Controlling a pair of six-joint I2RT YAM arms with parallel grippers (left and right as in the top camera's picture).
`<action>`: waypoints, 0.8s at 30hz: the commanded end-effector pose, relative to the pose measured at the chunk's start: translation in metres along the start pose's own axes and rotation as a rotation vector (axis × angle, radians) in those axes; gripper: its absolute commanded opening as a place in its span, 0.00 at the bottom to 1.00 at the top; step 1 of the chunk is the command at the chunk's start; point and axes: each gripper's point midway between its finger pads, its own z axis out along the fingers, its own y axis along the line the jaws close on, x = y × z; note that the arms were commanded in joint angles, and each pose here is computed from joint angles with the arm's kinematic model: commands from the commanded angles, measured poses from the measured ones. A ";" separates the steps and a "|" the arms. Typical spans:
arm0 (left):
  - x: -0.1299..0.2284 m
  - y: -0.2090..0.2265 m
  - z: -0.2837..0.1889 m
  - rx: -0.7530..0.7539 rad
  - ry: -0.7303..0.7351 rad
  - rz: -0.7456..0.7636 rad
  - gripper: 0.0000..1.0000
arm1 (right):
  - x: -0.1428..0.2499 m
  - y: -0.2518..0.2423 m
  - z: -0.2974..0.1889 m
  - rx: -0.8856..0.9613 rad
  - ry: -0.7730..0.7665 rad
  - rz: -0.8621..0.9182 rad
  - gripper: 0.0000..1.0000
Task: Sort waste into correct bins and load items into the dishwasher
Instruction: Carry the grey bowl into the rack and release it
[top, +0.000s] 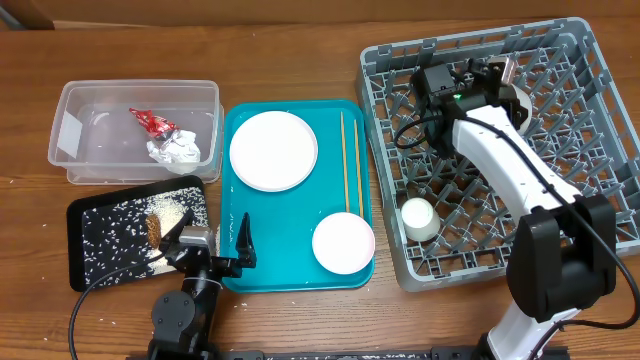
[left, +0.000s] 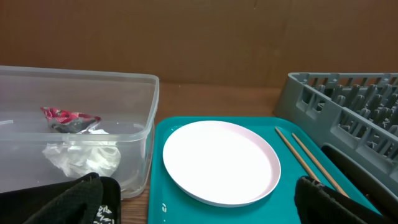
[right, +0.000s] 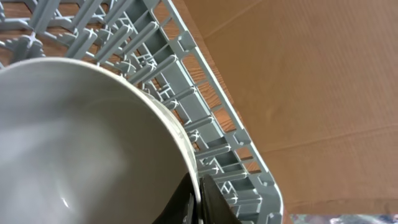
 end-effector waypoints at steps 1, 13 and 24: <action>-0.001 0.001 0.000 0.000 -0.007 -0.008 1.00 | 0.004 0.011 -0.007 -0.020 -0.006 -0.063 0.04; -0.001 0.001 0.000 0.000 -0.007 -0.008 1.00 | -0.005 0.017 -0.041 0.032 -0.125 -0.141 0.04; -0.001 0.001 0.000 0.000 -0.007 -0.008 1.00 | -0.006 0.004 -0.022 0.082 -0.095 -0.109 0.04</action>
